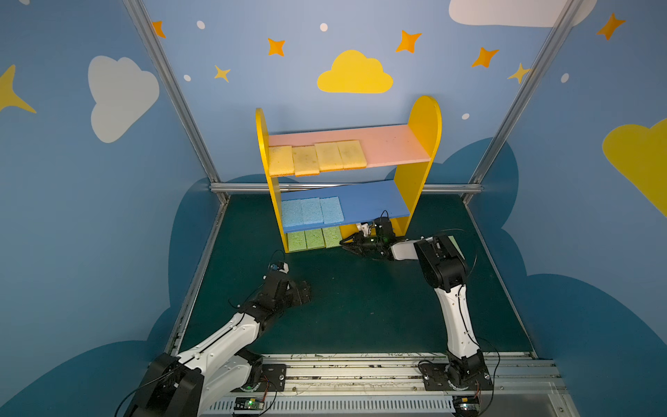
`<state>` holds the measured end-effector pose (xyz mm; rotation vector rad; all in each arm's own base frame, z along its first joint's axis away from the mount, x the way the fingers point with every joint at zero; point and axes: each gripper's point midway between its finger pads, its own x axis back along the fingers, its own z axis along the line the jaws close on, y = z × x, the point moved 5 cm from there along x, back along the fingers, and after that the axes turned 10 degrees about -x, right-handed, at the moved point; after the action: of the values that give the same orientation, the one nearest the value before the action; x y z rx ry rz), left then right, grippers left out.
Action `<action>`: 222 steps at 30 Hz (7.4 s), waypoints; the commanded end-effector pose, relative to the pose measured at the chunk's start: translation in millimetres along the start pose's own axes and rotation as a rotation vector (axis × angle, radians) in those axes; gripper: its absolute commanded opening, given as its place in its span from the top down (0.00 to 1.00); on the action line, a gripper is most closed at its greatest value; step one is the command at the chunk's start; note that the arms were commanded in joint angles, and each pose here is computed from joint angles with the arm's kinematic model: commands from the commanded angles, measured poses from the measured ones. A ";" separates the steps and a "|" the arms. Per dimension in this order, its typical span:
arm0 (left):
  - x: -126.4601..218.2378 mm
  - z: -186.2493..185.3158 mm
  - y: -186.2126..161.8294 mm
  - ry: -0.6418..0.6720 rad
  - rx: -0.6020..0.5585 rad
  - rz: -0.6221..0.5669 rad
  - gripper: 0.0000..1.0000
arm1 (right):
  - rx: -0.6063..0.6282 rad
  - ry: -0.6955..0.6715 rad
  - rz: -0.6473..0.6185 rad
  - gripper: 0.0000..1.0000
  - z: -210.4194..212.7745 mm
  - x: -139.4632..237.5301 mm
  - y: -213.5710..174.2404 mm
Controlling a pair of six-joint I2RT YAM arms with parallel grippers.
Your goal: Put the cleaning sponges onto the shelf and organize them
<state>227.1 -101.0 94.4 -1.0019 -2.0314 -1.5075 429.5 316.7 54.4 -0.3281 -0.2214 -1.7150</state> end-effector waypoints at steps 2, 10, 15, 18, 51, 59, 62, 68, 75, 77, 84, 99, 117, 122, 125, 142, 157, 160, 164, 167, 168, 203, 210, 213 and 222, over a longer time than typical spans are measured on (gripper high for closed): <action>4.8 -0.4 0.3 -0.005 -0.007 0.002 0.00 | 0.025 0.004 0.004 0.58 12.5 9.8 -6.4; 7.6 0.5 -1.3 -0.008 0.005 -0.004 0.00 | 0.015 0.022 0.012 0.67 15.8 5.9 -6.6; 9.6 -0.3 -2.0 -0.015 0.010 -0.003 0.00 | 0.008 0.031 0.008 0.73 16.4 3.3 -3.2; 10.2 0.5 -2.4 -0.014 0.009 -0.009 0.00 | 0.000 0.033 0.008 0.76 14.8 1.5 -0.7; 10.1 -8.1 1.9 -0.065 -0.020 -0.009 0.00 | 0.021 -0.005 -0.019 0.61 21.3 35.6 -23.8; -2.4 -22.9 3.1 -0.107 -0.044 -0.014 0.00 | 0.012 -0.134 -0.059 0.61 8.2 100.6 -63.1; -12.0 -38.0 10.6 -0.124 -0.088 -0.004 0.00 | -0.026 -0.167 -0.124 0.61 -2.2 135.5 -66.0; -39.2 -74.1 25.2 -0.186 -0.159 0.038 0.00 | -0.124 -0.293 -0.298 0.61 -19.0 201.9 -50.7; -55.3 -103.1 37.0 -0.249 -0.179 0.029 0.00 | -0.264 -0.379 -0.555 0.62 -39.8 291.3 -12.8; -55.4 -105.9 37.0 -0.256 -0.181 0.025 0.00 | -0.304 -0.359 -0.624 0.66 -44.5 318.2 -2.6; -55.1 -101.2 26.8 -0.244 -0.181 0.036 0.00 | -0.413 -0.342 -0.785 1.00 -63.9 389.8 33.8; -46.5 -84.0 5.1 -0.215 -0.154 0.070 0.00 | -0.493 -0.432 -0.723 1.00 -99.3 382.6 65.5; -13.6 -68.8 -3.4 -0.198 -0.111 0.025 0.00 | -0.522 -0.491 -0.644 1.00 -120.8 348.6 34.8; -4.5 -65.5 -10.0 -0.195 -0.109 0.010 0.00 | -0.508 -0.441 -0.640 1.00 -109.5 345.3 28.2; 0.5 -62.3 -12.1 -0.189 -0.105 0.002 0.00 | -0.485 -0.433 -0.671 1.00 -97.8 353.9 26.3; -0.4 -64.0 -14.8 -0.193 -0.106 0.022 0.00 | -0.577 -0.403 -0.760 1.00 -114.4 391.1 36.1; -16.7 -75.4 -10.7 -0.213 -0.116 0.055 0.00 | -0.560 -0.382 -0.608 1.00 -116.8 320.3 -1.4; -17.7 -74.0 -14.1 -0.212 -0.113 0.067 0.00 | -0.539 -0.355 -0.562 1.00 -109.4 297.5 -15.2; -15.7 -71.8 -17.4 -0.217 -0.111 0.066 0.00 | -0.515 -0.331 -0.479 1.00 -97.8 261.6 -35.0; -13.7 -69.7 -19.8 -0.217 -0.108 0.065 0.00 | -0.493 -0.318 -0.437 1.00 -88.7 233.5 -52.5; -13.4 -68.9 -20.6 -0.216 -0.106 0.065 0.00 | -0.485 -0.318 -0.427 1.00 -85.2 222.6 -58.5; -52.3 -77.0 -22.1 -0.171 -0.129 0.153 0.97 | -0.025 -0.398 -0.085 1.00 12.4 105.1 -64.1; -71.5 -83.8 -14.8 -0.157 -0.136 0.168 0.97 | -0.097 -0.382 -0.015 1.00 -15.1 89.8 -49.8; -80.3 -86.1 -12.4 -0.155 -0.134 0.177 0.97 | -0.108 -0.394 0.013 1.00 -22.9 82.3 -52.8; -109.6 -84.5 -6.9 -0.144 -0.109 0.192 0.97 | -0.134 -0.401 0.071 1.00 -41.9 75.2 -91.6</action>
<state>285.4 -217.5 54.7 -1.3310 -1.9486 -1.5053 344.9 248.7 51.2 -0.7362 -0.3991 -1.6155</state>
